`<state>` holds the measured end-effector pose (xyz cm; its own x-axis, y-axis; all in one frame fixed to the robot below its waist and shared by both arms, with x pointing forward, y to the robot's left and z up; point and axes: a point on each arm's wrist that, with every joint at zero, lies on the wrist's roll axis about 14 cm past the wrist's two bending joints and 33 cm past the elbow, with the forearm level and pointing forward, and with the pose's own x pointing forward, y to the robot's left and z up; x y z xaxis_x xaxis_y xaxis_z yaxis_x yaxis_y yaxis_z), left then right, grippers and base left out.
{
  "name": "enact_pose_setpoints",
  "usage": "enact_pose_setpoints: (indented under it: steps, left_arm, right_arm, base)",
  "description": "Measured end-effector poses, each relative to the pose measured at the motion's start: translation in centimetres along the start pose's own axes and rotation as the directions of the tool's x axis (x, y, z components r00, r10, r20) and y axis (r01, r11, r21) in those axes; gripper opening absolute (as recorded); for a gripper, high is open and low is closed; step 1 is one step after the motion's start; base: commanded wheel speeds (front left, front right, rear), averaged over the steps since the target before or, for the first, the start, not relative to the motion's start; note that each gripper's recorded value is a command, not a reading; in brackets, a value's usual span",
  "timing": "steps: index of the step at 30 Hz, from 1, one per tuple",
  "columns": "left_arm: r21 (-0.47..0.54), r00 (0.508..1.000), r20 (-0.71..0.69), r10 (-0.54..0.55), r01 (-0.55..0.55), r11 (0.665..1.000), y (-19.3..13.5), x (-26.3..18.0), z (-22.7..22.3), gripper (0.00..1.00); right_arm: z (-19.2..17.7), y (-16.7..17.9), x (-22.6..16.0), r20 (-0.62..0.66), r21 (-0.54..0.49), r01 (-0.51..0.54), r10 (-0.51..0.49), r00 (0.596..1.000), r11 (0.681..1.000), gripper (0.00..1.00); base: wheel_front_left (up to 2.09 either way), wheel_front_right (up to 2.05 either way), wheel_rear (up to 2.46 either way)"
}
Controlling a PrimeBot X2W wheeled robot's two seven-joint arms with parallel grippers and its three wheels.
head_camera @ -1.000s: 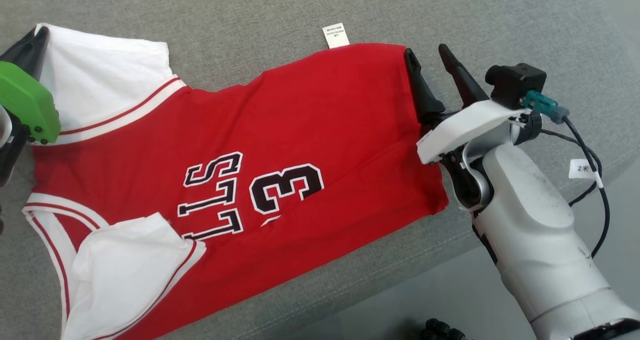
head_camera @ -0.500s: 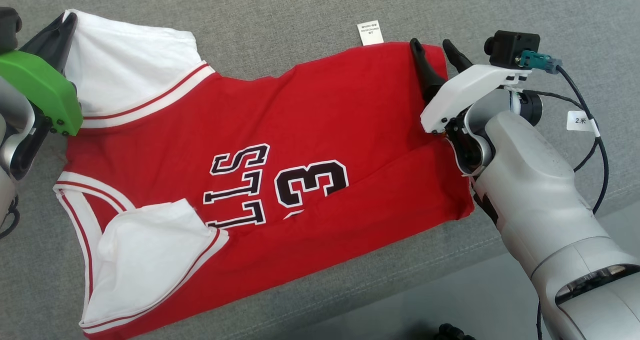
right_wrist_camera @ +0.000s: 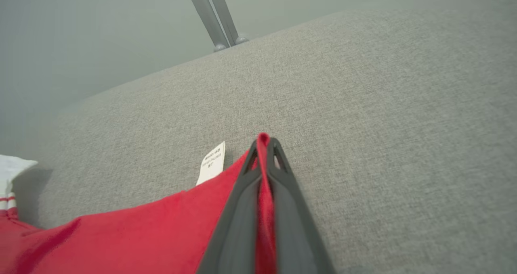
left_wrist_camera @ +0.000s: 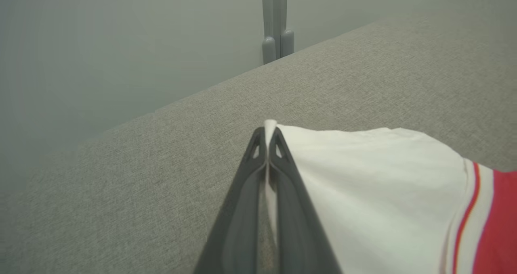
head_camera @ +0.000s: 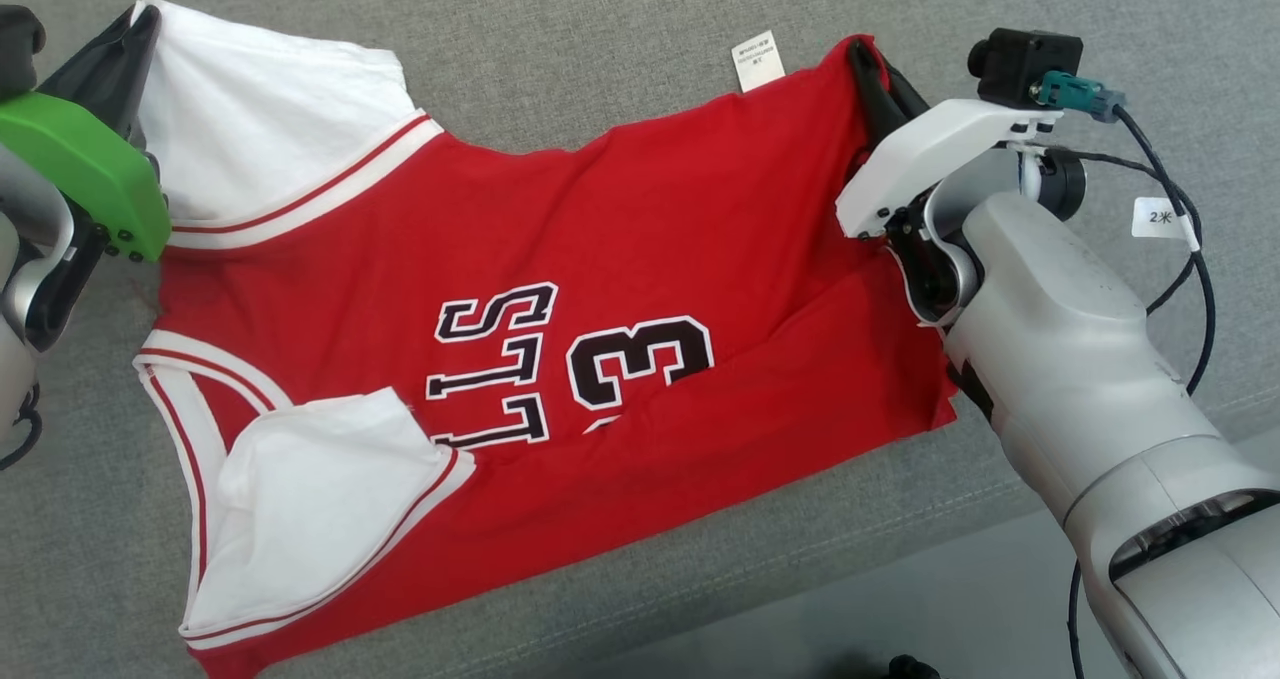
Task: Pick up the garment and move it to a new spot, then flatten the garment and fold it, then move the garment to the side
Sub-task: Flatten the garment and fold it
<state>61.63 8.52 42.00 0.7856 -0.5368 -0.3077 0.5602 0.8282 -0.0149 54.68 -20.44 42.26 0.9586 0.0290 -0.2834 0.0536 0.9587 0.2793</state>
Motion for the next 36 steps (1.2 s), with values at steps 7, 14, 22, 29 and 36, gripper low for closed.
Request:
enact_pose_setpoints:
  steps: [7,14,22,29,36]
  left_arm:
    - [0.005,0.996,0.087,-0.013,0.012,1.000,-0.9,-1.3,2.6,0.00]
    - [-0.051,0.991,0.130,-0.001,0.007,0.999,-1.4,-4.4,3.0,0.00]
    - [-0.094,0.970,0.241,-0.005,0.029,0.995,-4.2,-10.0,4.0,0.00]
    - [-0.161,0.964,0.260,0.049,-0.007,0.987,-6.0,-14.4,2.0,0.00]
    - [-0.266,0.970,0.226,0.094,-0.031,0.964,-8.6,-17.8,-1.4,0.00]
  right_arm:
    - [1.2,0.6,-0.7,0.035,-0.059,-0.038,0.040,0.999,0.998,0.00]
    - [1.5,-0.4,-2.5,0.067,-0.069,-0.044,0.049,0.997,0.997,0.00]
    - [0.7,0.0,-5.5,0.083,-0.050,-0.086,0.090,0.992,0.995,0.00]
    - [-0.8,-0.3,-7.1,0.055,-0.037,-0.102,0.104,0.993,0.994,0.00]
    - [-1.3,-0.4,-7.5,0.041,-0.039,-0.110,0.111,0.993,0.993,0.00]
  base:
    - [0.00,0.00,0.00]
    - [0.00,0.00,0.00]
    - [0.00,0.00,0.00]
    - [0.00,0.00,0.00]
    - [0.00,0.00,0.00]
